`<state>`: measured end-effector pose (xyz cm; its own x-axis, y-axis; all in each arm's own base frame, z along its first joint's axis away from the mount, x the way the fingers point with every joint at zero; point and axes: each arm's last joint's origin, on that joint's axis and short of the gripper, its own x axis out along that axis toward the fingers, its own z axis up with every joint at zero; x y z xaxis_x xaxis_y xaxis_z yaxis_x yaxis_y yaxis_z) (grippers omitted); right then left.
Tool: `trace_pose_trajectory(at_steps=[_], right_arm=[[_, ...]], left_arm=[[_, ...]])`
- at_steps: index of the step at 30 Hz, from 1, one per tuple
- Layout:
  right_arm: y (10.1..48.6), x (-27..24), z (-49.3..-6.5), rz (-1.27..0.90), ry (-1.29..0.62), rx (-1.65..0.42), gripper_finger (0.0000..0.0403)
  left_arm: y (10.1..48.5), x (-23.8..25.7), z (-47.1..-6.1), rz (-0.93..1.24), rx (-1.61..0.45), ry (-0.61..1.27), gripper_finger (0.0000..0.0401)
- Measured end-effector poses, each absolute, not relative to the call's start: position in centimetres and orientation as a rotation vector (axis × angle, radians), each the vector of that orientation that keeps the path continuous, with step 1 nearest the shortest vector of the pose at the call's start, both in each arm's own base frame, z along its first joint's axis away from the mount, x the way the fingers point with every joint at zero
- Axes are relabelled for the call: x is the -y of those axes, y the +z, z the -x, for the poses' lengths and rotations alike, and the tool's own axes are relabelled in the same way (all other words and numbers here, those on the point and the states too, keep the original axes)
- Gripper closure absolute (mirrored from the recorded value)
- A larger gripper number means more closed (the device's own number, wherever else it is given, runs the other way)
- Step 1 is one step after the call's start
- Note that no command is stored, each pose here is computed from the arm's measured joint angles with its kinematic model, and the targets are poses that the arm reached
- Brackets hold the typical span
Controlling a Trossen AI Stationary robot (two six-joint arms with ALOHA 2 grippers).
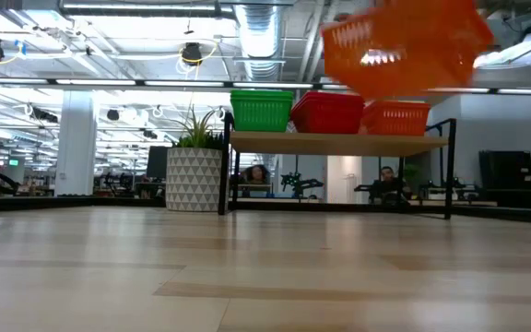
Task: Stack baskets on shelf by color
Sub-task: Stack the orange bin on top of the orange bins on the shelf
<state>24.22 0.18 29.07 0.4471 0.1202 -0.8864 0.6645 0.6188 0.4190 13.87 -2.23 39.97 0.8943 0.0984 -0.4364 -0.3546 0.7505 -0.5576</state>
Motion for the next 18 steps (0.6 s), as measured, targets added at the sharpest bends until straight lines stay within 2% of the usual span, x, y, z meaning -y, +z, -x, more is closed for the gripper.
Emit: trace_pose_trajectory(at_steps=[5, 9, 13, 18], right_arm=[[36.8, 3.8, -21.3, -0.910, -0.472, -0.778, 0.0399], [41.3, 7.2, -18.8, -0.865, -0.590, -0.639, 0.0399], [43.7, 10.9, -17.0, -0.814, -0.730, -0.589, 0.0399], [44.0, 15.3, -16.0, -0.812, -0.861, -0.638, 0.0397]], left_arm=[[40.0, 2.2, -13.9, 0.681, -0.398, 0.256, 0.0127], [40.0, 2.2, -13.9, 0.679, -0.395, 0.261, 0.0127], [40.0, 2.2, -13.9, 0.679, -0.394, 0.262, 0.0127], [40.0, 2.2, -13.9, 0.692, -0.393, 0.265, 0.0127]])
